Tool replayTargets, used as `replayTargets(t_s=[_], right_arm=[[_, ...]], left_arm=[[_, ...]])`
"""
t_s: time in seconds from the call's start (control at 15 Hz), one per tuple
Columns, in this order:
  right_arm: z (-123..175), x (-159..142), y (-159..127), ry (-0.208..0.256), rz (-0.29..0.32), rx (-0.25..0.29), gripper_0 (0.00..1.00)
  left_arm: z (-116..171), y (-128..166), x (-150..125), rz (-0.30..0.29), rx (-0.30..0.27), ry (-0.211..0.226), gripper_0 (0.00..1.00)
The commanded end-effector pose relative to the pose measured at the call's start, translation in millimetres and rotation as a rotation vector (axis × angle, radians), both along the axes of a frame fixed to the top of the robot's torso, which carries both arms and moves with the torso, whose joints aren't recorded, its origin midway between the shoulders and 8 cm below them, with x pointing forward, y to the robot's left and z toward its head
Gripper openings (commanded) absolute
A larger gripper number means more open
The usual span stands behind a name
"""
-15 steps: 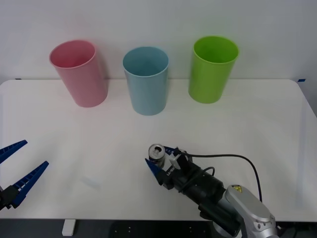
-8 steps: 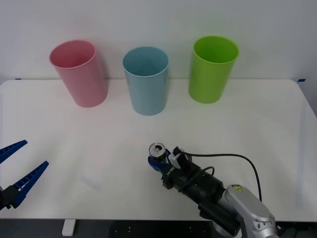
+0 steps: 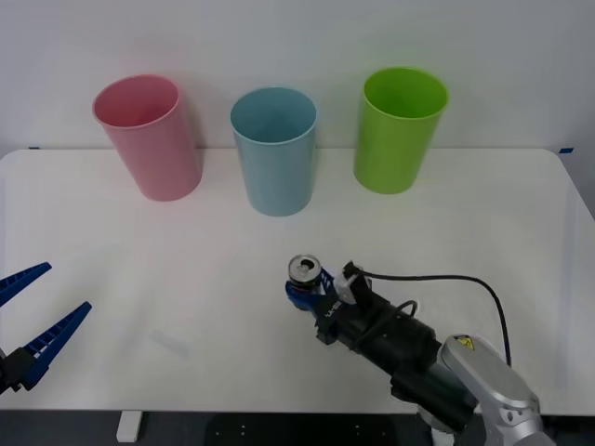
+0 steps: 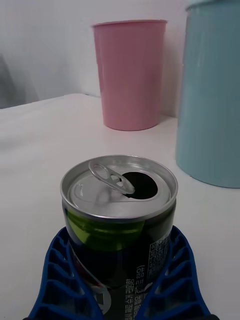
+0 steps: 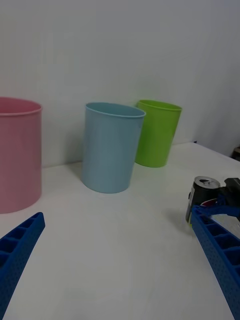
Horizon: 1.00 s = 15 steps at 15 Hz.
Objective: Grasp the object on the table and drop it into the matching bin: aluminum can to the light blue bin, PET bottle to the pink bin.
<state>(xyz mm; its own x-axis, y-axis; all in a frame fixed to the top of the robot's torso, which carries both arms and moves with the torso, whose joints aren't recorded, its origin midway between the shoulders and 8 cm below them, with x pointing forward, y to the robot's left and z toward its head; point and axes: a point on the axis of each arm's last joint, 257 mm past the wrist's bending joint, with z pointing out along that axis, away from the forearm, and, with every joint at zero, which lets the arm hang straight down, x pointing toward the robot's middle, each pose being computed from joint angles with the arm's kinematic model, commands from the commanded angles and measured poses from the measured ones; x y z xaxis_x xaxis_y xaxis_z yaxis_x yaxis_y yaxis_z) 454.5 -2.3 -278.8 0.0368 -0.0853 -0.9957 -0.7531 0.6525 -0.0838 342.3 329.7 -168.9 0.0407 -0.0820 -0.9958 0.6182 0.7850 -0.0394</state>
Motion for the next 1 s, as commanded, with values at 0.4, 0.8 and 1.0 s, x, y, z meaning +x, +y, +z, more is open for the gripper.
replayTargets(t_s=[0.4,0.8,1.0], right_arm=[[78.2,-9.0,-39.0,-0.041,0.023,0.108,0.00],[153.6,-14.0,-71.2,-0.141,0.067,0.138,0.00],[194.9,-17.5,-83.7,-0.133,0.089,0.195,0.00]], left_arm=[[0.0,0.0,0.0,0.000,0.000,0.000,1.00],[0.0,0.0,0.0,0.000,0.000,0.000,1.00],[0.0,0.0,0.0,0.000,0.000,0.000,1.00]])
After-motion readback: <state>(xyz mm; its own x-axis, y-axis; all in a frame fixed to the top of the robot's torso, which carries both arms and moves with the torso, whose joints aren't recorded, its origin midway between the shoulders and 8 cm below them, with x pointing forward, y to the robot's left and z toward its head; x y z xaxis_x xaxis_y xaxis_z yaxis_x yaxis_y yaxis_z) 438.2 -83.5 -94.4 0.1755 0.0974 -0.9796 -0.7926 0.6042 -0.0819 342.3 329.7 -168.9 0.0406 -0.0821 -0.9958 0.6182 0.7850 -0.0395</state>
